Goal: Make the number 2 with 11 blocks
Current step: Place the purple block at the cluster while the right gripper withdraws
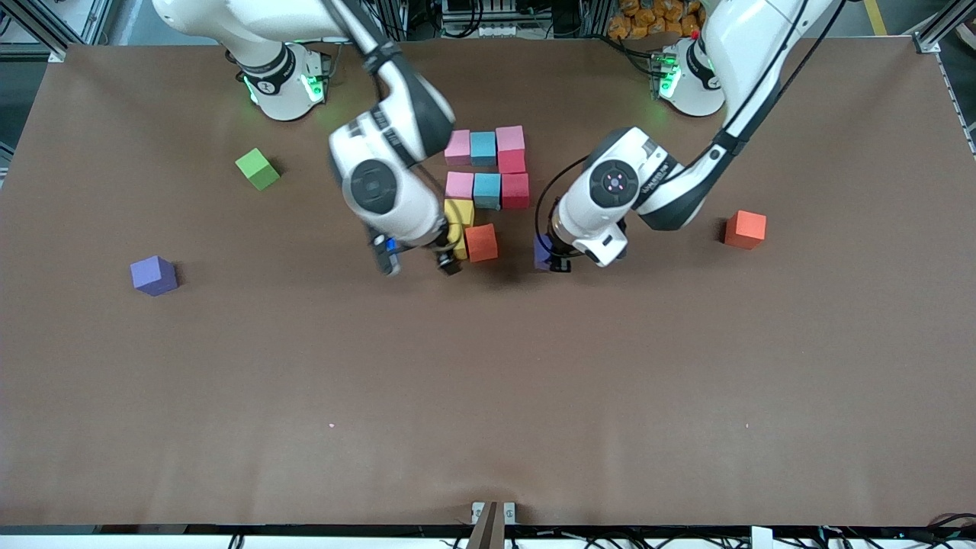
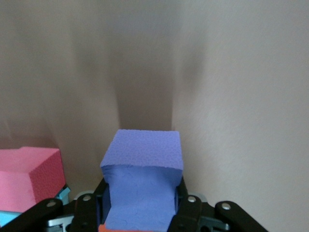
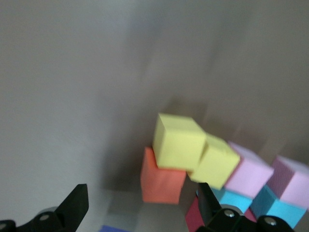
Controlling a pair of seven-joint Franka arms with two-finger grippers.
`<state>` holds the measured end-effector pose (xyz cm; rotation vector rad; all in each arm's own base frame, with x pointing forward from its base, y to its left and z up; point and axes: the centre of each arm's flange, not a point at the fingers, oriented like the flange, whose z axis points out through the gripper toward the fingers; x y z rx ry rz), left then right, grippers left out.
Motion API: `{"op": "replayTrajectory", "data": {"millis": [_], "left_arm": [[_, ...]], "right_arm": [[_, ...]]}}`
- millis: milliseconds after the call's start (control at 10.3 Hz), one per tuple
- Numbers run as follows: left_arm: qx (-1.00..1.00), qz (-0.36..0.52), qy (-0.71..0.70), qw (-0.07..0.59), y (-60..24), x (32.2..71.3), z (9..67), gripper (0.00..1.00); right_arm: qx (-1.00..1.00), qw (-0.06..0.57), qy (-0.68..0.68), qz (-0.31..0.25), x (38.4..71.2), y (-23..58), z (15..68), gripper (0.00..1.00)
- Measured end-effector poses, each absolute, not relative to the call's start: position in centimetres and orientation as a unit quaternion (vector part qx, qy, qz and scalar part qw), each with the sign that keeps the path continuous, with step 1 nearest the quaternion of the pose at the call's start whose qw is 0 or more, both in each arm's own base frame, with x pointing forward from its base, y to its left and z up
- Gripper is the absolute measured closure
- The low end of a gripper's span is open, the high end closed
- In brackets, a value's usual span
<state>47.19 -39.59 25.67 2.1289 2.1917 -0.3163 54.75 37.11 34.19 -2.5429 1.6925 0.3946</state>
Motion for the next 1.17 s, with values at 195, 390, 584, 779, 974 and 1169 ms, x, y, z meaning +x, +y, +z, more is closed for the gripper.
{"op": "replayTrajectory", "data": {"millis": [195, 390, 584, 779, 974, 1169], "left_arm": [[0.688, -0.109, 0.716, 0.052, -40.7, 45.9, 24.5, 0.47], [0.687, -0.115, 0.715, 0.054, -41.2, 45.4, 23.7, 0.47], [0.69, -0.119, 0.711, 0.067, -42.2, 44.9, 23.4, 0.47], [0.692, -0.123, 0.708, 0.07, -42.8, 44.4, 23.0, 0.47], [0.693, -0.125, 0.707, 0.066, -42.9, 44.1, 22.6, 0.47], [0.696, -0.127, 0.704, 0.061, -43.2, 43.6, 22.1, 0.47]], "right_arm": [[-0.848, 0.055, 0.516, 0.108, 60.3, 28.1, 36.7, 0.0], [-0.876, 0.061, 0.471, 0.08, 64.6, 18.1, 39.4, 0.0], [-0.902, 0.051, 0.422, 0.078, 66.2, 9.3, 40.6, 0.0], [-0.928, 0.051, 0.353, 0.104, 65.3, 3.7, 41.8, 0.0], [-0.963, 0.045, 0.247, 0.096, 62.9, 1.0, 44.6, 0.0], [-0.985, 0.055, 0.15, 0.066, 60.1, 0.4, 49.0, 0.0]]}}
